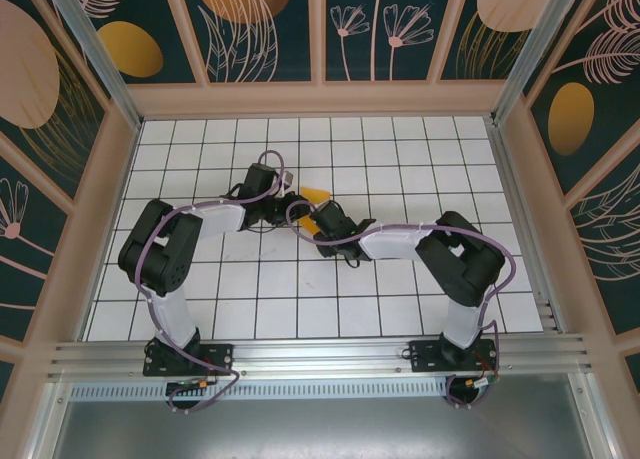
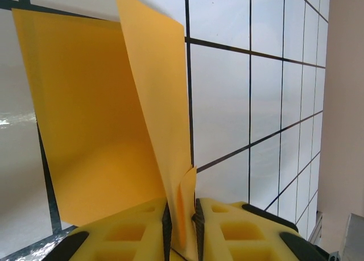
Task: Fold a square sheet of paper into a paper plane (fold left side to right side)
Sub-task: Fourth fold the wing at the center of the table.
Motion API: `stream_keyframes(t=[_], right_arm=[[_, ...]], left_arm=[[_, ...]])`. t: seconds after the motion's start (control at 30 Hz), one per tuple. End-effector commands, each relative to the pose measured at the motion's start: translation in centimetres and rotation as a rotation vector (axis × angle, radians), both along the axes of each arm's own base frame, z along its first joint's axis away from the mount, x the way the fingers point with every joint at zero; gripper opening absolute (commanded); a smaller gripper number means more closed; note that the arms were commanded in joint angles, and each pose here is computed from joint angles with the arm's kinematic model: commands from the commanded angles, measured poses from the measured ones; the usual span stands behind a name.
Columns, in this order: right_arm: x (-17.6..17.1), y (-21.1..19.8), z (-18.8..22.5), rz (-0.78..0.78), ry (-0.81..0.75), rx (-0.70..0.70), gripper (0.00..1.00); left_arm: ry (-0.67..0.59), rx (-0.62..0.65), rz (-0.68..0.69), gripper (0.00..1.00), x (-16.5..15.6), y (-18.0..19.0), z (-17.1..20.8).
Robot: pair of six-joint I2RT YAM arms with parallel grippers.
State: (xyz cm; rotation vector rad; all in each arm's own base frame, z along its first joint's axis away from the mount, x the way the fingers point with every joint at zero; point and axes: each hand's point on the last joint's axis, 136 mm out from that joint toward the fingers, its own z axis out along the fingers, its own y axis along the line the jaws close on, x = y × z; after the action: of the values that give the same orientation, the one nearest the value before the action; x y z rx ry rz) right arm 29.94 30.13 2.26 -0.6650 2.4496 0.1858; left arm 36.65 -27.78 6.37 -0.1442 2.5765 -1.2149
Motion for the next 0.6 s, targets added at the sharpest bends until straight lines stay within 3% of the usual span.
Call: stream_keyframes(t=[0.0,0.27,0.4,0.57], right_arm=[[0.6,0.4,0.2,-0.008,-0.014,0.007,0.37],[0.2,0.3,-0.5,-0.015,0.030,0.047,0.27],[0.0,0.2,-0.5,-0.016,0.045,0.075,0.22],[-0.4,0.0,-0.9,-0.009,0.061,0.079,0.18]], left_arm=[[-0.040,-0.001,-0.005,0.24,0.3,-0.3,1.9],[-0.057,0.016,-0.010,0.33,0.4,-0.2,2.7],[-0.074,0.033,-0.008,0.46,0.7,0.2,3.3],[-0.099,0.035,0.006,0.54,0.9,0.7,4.5]])
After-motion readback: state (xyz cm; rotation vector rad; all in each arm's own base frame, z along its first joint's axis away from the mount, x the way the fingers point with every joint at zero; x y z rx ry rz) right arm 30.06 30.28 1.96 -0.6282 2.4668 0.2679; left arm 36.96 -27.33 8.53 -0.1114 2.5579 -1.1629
